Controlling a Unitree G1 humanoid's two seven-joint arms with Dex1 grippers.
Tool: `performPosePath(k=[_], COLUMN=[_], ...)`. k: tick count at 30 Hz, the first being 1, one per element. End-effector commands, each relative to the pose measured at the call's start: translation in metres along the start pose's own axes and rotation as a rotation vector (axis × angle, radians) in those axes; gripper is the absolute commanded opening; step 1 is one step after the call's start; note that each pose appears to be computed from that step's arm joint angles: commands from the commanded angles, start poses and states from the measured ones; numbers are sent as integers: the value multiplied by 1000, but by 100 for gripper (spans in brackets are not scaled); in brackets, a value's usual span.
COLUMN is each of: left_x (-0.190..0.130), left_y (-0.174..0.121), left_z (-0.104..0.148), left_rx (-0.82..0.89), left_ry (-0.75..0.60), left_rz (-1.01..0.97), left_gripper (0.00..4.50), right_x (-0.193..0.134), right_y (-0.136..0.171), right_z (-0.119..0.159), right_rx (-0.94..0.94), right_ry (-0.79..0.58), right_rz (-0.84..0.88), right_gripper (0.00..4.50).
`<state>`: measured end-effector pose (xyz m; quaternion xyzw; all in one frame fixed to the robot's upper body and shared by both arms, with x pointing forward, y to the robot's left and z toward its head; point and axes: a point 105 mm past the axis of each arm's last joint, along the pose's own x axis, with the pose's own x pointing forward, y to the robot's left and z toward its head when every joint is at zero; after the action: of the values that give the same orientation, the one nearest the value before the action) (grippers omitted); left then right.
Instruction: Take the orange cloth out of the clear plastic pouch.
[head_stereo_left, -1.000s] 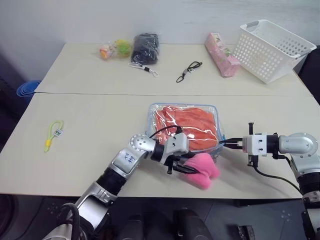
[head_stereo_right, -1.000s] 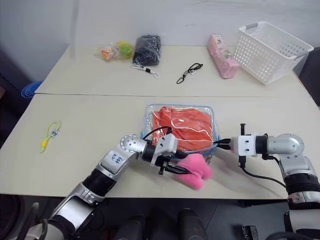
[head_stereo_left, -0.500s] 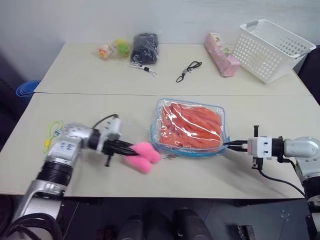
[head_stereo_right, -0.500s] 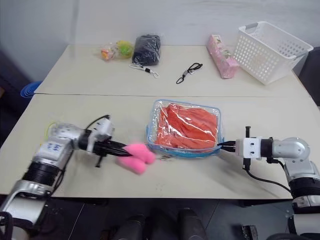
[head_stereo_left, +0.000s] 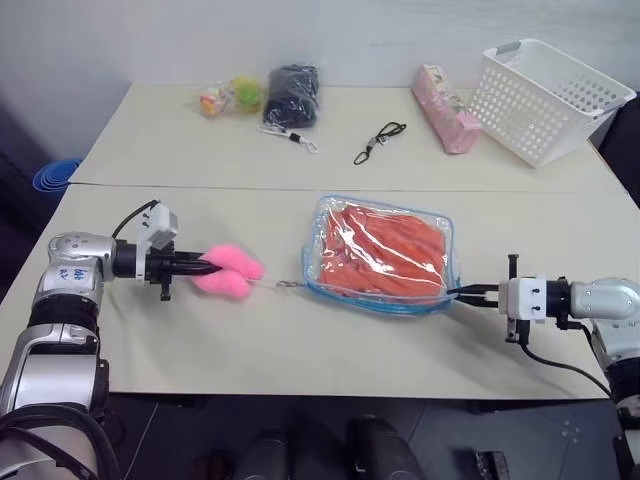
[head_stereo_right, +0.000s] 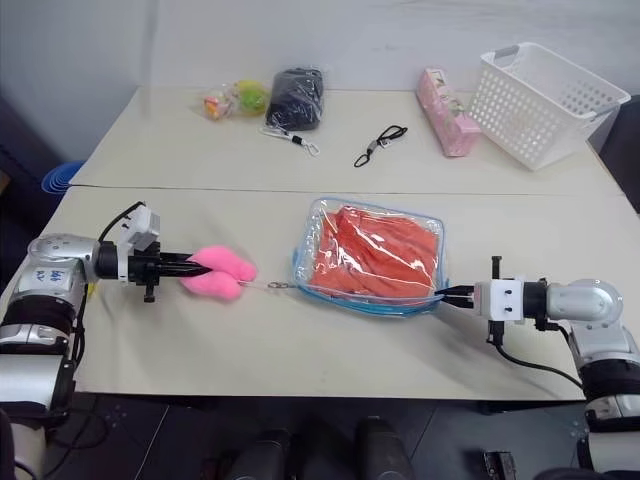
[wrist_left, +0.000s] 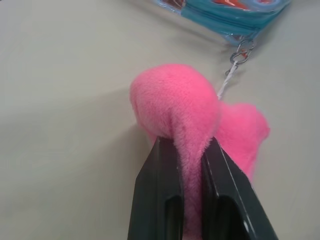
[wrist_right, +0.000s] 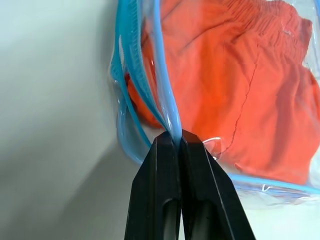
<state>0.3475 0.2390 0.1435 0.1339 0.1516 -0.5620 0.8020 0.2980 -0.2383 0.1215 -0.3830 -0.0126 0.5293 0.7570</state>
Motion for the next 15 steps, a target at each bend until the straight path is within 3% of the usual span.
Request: performPosePath(k=[1,9,13,15], left_x=[8,21,51,64], left_y=[-14,-44,-57,-59], left_z=[22,53,79,97], left_rx=[196,477,593,637], left_ry=[2,-52,-151,-215], left_rz=[-71,-130,-163,-165], left_gripper=[125,376,377,377], right_x=[-9,-42,-45,-42], right_y=[-14,27,49,58], right_z=[30,64,80,85], right_rx=[110,285,350,377], right_ry=[-139,-155,-162,-163], right_rz=[-98,-169,-197,-207], right_gripper=[49,316,447,447])
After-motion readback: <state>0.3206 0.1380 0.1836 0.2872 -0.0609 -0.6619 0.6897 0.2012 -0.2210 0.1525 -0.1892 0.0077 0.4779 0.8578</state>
